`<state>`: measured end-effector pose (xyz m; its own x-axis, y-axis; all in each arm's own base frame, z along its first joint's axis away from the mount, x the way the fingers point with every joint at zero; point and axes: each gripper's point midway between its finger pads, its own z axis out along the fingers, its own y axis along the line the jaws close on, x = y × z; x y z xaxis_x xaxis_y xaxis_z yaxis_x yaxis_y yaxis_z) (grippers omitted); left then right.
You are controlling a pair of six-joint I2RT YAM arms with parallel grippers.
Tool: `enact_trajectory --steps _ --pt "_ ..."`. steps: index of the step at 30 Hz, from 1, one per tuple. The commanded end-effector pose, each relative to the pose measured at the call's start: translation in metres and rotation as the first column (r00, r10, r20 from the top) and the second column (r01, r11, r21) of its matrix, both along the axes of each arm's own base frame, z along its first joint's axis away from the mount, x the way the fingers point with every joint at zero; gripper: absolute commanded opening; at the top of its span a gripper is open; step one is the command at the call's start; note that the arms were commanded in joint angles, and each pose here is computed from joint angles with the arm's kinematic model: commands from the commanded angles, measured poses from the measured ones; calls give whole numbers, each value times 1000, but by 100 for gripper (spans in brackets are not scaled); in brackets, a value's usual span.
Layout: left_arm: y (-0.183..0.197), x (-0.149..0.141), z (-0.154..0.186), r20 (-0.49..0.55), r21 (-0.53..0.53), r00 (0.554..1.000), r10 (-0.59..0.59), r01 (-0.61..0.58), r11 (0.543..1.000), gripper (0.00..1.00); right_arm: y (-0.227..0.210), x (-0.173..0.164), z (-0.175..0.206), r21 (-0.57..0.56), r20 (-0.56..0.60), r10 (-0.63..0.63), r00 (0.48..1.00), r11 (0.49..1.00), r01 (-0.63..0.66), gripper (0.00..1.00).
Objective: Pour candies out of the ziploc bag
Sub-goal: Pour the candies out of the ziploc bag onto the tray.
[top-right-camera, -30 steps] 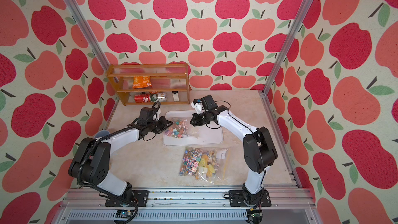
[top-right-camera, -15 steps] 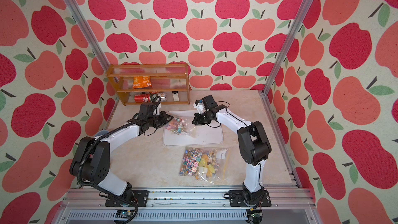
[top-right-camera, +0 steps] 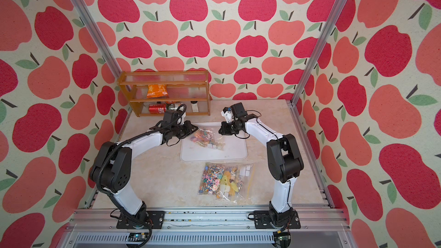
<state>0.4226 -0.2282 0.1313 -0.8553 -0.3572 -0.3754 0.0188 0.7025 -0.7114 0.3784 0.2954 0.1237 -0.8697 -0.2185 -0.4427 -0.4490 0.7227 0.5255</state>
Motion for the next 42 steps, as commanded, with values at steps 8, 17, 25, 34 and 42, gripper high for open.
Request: enact_trajectory --steps 8,17,25,34,42 --pt "-17 33 40 126 -13 991 -39 41 999 0 -24 14 10 7 66 -54 996 999 53 0" --pt "-27 40 48 138 -13 989 -54 57 998 0 -24 16 -2 24 41 -64 997 998 63 0" --pt "-30 37 70 176 -5 982 -63 65 998 0 -22 23 -15 10 21 -62 998 998 62 0" --pt "-36 34 82 193 -11 978 -79 83 996 0 -24 25 -32 0 -13 -71 997 997 71 0" --pt "-33 34 84 192 19 978 -81 79 997 0 -23 27 -37 9 -23 -75 997 997 76 0"
